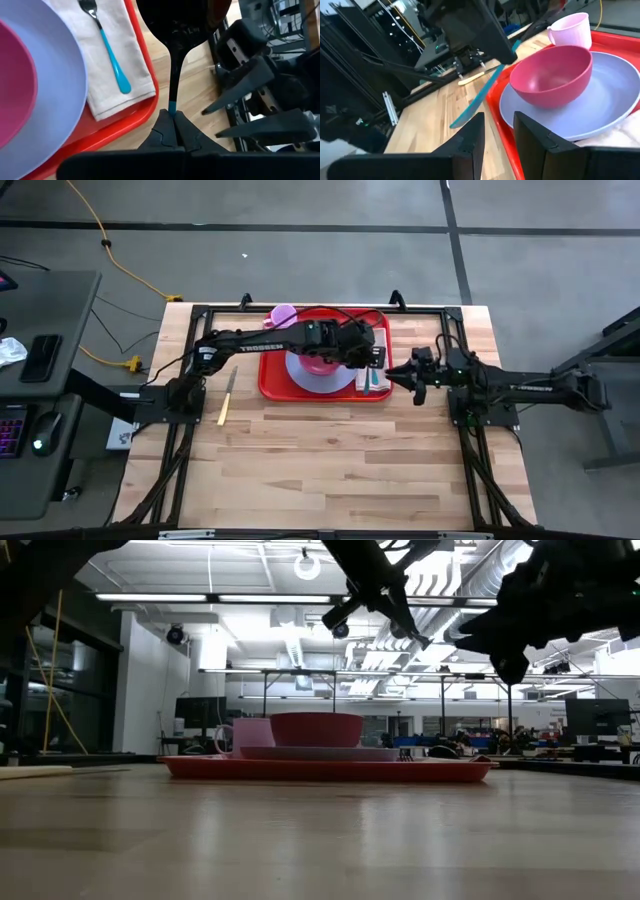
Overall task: Set up tray
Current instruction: Put the blue spoon to the left of the blue fork on the brown napkin on the orange serving tray
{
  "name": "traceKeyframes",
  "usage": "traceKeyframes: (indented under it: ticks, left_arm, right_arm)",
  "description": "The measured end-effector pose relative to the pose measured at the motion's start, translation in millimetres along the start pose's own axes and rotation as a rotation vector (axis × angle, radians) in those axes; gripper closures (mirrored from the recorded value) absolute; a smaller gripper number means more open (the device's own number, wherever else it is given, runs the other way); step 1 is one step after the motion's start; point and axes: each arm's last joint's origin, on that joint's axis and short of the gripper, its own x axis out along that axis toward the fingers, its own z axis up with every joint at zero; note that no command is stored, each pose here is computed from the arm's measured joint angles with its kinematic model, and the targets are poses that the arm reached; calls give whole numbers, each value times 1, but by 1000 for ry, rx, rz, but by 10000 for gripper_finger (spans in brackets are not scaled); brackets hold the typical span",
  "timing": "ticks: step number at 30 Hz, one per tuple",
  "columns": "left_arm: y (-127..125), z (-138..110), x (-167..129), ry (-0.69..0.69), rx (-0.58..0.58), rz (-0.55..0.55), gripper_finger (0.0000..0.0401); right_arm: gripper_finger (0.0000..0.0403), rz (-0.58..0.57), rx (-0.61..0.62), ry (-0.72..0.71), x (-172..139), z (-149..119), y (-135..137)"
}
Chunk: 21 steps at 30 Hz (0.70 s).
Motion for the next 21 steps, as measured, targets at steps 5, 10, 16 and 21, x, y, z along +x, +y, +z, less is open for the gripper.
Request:
traceKeyframes:
  ticks: [5,10,16,21]
  left_arm:
    - [0,-2,-2,-23,22,20,396]
    - [0,-2,-2,-24,31,20,396]
    - [0,-1,-2,-35,45,27,396]
    - [0,-1,-3,-47,51,32,396]
  right_arm:
    - [320,-15,-49,8,11,14,5]
    - [312,-62,-67,77,25,24,7]
    - [273,-94,-65,126,39,30,7]
    - [238,-111,-56,140,46,33,6]
